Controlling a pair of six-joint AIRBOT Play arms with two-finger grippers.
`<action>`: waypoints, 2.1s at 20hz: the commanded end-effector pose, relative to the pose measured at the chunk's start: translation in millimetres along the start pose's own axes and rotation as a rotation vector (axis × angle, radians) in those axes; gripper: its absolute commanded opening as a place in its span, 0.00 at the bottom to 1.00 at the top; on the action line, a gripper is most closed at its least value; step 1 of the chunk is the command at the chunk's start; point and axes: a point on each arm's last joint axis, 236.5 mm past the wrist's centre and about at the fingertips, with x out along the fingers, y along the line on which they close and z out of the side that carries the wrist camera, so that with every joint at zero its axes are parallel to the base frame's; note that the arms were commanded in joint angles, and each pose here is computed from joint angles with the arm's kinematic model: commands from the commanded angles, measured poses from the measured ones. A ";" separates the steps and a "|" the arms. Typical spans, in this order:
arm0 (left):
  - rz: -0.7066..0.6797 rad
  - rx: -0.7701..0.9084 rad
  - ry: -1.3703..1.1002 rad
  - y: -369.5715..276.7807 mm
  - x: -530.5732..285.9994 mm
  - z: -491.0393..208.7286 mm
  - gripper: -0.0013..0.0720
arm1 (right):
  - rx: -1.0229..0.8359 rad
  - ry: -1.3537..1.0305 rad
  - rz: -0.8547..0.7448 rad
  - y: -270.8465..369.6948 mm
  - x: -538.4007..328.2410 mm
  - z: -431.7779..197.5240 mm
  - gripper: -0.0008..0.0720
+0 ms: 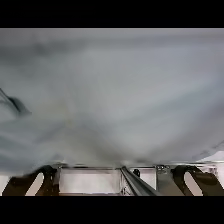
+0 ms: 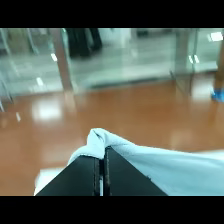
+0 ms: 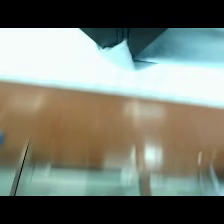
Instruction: Fold the shirts.
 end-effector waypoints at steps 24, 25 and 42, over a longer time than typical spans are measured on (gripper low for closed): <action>-0.055 -0.434 0.943 -81.9 360.9 -410.2 0.05 | 0.495 0.794 0.069 -115.5 392.2 -291.5 0.05; -0.103 -0.348 0.982 -82.5 349.3 -407.8 0.05 | 0.474 0.839 0.082 -114.3 379.7 -295.2 0.05; -0.264 -0.273 1.505 -73.9 214.0 -511.5 0.64 | 0.567 1.182 0.092 -90.6 310.8 -408.7 0.86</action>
